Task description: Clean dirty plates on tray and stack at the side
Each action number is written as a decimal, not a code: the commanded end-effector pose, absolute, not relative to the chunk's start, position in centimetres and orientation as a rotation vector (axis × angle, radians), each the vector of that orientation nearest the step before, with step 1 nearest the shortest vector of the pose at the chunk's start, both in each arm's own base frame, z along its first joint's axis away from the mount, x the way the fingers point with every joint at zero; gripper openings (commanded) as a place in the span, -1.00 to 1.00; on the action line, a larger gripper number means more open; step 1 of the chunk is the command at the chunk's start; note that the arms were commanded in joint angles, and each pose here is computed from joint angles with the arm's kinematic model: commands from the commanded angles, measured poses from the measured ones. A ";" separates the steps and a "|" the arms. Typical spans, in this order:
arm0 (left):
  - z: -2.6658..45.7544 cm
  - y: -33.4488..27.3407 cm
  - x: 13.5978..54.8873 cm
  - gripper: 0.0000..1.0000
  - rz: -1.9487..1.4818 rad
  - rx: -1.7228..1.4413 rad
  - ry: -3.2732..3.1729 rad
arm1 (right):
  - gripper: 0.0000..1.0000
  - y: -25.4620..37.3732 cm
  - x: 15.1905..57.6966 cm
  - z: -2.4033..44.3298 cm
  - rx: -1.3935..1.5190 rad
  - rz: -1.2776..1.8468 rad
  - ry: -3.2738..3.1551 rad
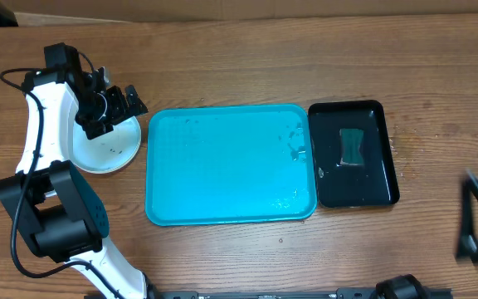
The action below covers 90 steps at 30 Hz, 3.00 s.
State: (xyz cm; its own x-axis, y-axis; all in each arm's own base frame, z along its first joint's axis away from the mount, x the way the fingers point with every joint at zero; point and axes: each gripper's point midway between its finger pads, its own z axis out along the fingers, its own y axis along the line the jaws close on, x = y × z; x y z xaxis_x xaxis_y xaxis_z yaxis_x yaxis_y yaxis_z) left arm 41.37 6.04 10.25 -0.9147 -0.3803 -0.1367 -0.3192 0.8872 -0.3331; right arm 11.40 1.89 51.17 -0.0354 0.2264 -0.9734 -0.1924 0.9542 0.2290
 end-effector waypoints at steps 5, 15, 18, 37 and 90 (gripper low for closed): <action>10.9 6.2 41.9 1.00 -0.442 -0.507 2.838 | 1.00 0.6 10.1 47.3 0.071 0.262 1.445; 10.9 6.2 42.0 0.99 -0.441 -0.507 2.837 | 1.00 2.4 15.1 42.6 0.011 0.304 1.117; 10.9 6.2 41.9 1.00 -0.441 -0.507 2.838 | 1.00 3.5 16.3 41.0 -0.048 0.332 1.016; 10.9 6.2 42.0 1.00 -0.441 -0.507 2.837 | 1.00 4.5 21.9 28.1 -0.050 0.387 1.187; 10.9 6.2 42.0 1.00 -0.441 -0.507 2.837 | 1.00 4.6 24.1 17.4 -0.203 0.178 1.567</action>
State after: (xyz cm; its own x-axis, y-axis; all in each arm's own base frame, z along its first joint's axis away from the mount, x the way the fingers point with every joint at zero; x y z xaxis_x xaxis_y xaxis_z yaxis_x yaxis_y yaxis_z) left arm 41.36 6.04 10.25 -0.9149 -0.3800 -0.1364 -0.3189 0.8874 -0.3330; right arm 24.16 4.53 17.51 -0.0104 -0.0100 -0.9999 -0.2379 0.9713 -0.0073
